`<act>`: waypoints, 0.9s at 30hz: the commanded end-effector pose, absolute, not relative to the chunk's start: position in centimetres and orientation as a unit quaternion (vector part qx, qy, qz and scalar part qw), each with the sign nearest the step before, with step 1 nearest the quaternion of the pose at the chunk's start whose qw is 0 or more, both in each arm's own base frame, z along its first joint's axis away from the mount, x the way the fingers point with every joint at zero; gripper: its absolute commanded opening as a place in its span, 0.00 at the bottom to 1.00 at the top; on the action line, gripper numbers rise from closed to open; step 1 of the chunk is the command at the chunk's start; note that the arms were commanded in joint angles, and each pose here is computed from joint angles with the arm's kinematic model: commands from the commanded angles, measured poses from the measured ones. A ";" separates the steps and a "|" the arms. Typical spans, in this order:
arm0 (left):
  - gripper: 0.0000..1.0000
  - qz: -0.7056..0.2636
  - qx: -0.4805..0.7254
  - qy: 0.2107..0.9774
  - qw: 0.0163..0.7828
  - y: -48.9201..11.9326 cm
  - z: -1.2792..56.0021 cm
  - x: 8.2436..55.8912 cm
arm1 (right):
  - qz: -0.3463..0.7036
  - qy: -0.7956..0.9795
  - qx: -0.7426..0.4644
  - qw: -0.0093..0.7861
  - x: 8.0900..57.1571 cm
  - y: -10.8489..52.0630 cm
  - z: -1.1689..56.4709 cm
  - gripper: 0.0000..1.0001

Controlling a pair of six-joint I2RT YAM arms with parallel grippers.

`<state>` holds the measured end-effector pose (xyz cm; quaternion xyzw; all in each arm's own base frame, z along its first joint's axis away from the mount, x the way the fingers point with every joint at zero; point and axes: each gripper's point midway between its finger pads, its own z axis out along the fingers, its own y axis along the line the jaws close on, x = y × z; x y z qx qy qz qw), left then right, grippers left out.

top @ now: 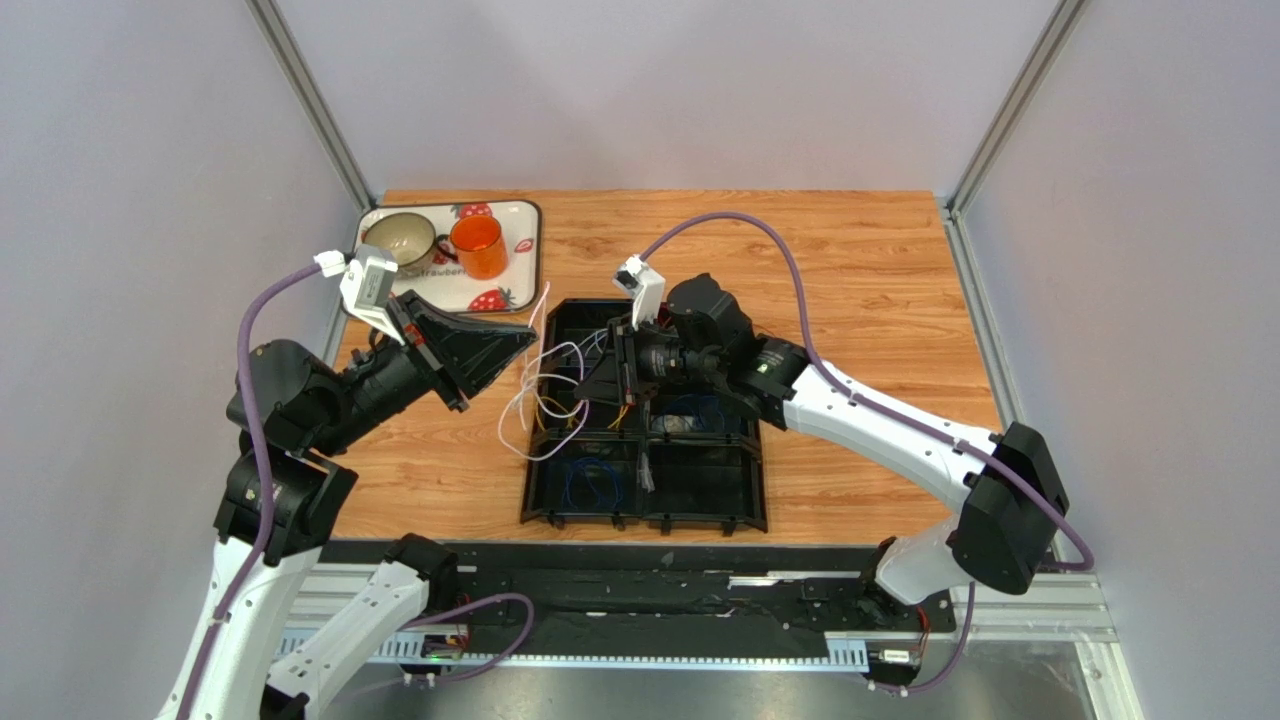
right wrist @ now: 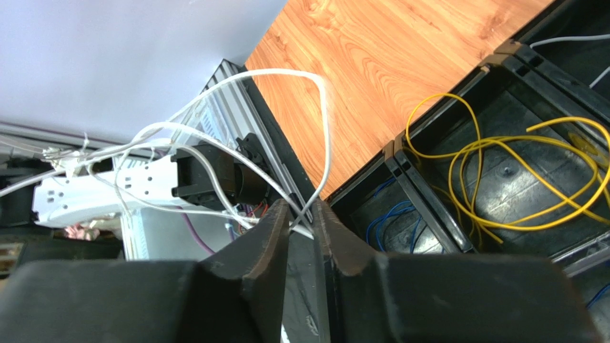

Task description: Untangle the cables

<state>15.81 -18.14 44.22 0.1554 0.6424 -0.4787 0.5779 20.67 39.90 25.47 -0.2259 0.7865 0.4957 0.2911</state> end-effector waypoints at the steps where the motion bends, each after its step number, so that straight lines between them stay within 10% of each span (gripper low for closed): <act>1: 0.00 -0.487 0.163 0.627 0.586 -18.2 45.1 15.5 | 0.530 0.755 -0.236 0.306 20.5 41.1 28.3 0.12; 4: 0.00 -0.486 0.163 0.626 0.588 -18.2 45.1 15.4 | 0.536 0.752 -0.234 0.304 20.4 41.3 28.3 0.00; 27: 0.00 -0.495 0.152 0.655 0.551 -19.1 41.5 16.8 | 0.489 0.754 -0.193 0.395 20.0 35.5 34.1 0.00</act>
